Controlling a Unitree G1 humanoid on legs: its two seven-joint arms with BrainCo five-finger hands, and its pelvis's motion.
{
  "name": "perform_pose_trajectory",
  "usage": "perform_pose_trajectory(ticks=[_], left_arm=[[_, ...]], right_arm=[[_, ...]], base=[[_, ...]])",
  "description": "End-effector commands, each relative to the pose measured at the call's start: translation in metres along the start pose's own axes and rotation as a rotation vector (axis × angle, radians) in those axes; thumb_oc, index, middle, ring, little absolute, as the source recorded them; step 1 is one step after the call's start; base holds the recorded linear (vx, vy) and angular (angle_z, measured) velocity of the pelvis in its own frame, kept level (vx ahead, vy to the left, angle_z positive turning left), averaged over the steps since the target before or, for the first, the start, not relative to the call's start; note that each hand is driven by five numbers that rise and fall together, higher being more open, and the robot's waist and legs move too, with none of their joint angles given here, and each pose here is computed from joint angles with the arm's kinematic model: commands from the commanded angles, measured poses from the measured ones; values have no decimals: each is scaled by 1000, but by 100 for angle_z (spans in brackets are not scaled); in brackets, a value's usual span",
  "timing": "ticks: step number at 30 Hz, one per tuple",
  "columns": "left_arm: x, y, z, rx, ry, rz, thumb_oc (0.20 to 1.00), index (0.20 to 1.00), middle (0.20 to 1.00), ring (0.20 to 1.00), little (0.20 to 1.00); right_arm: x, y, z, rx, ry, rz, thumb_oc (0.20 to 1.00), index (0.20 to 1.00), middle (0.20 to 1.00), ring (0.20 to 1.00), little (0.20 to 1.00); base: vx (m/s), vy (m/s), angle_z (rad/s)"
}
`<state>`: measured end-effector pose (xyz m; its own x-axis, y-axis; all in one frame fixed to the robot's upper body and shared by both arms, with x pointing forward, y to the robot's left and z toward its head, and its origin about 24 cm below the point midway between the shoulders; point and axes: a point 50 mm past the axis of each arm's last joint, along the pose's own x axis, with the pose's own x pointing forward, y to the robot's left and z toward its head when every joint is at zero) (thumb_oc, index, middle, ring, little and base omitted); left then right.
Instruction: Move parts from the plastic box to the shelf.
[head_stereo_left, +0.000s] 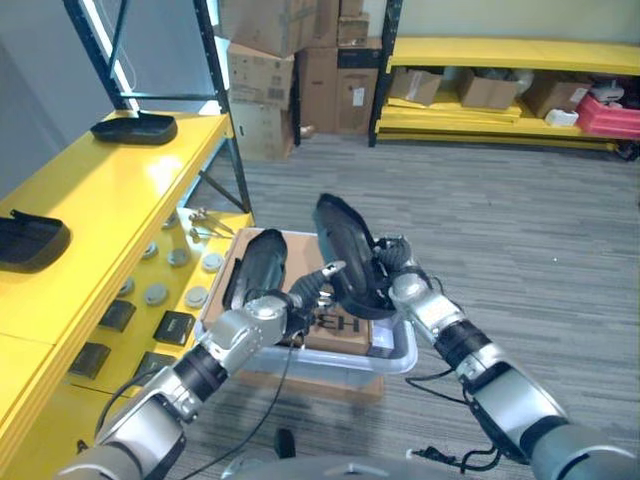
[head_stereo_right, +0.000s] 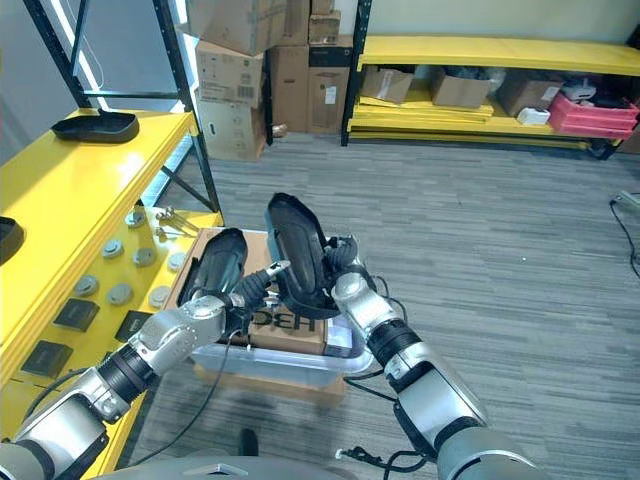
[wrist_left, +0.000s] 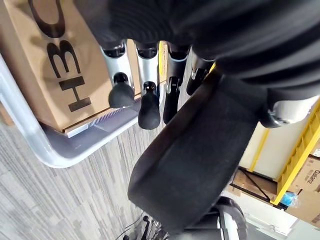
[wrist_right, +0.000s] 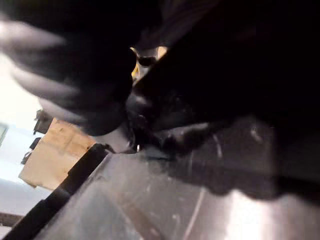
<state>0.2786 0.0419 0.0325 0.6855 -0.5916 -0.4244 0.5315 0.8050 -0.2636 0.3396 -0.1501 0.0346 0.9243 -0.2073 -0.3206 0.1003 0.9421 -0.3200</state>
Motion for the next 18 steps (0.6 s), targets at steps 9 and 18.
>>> perform_pose_trajectory(ticks=[9, 18], left_arm=[[-9, -46, 91, 9, -452, -168, 200, 200, 200, 200, 200], [-22, -22, 91, 92, -507, -48, 200, 200, 200, 200, 200]], right_arm=[[-37, 62, 51, 714, -89, 324, 1000, 1000, 1000, 1000, 1000], [-40, 15, 51, 879, -229, 269, 1000, 1000, 1000, 1000, 1000]], base=[[0, 0, 0], [-7, 0, -6]])
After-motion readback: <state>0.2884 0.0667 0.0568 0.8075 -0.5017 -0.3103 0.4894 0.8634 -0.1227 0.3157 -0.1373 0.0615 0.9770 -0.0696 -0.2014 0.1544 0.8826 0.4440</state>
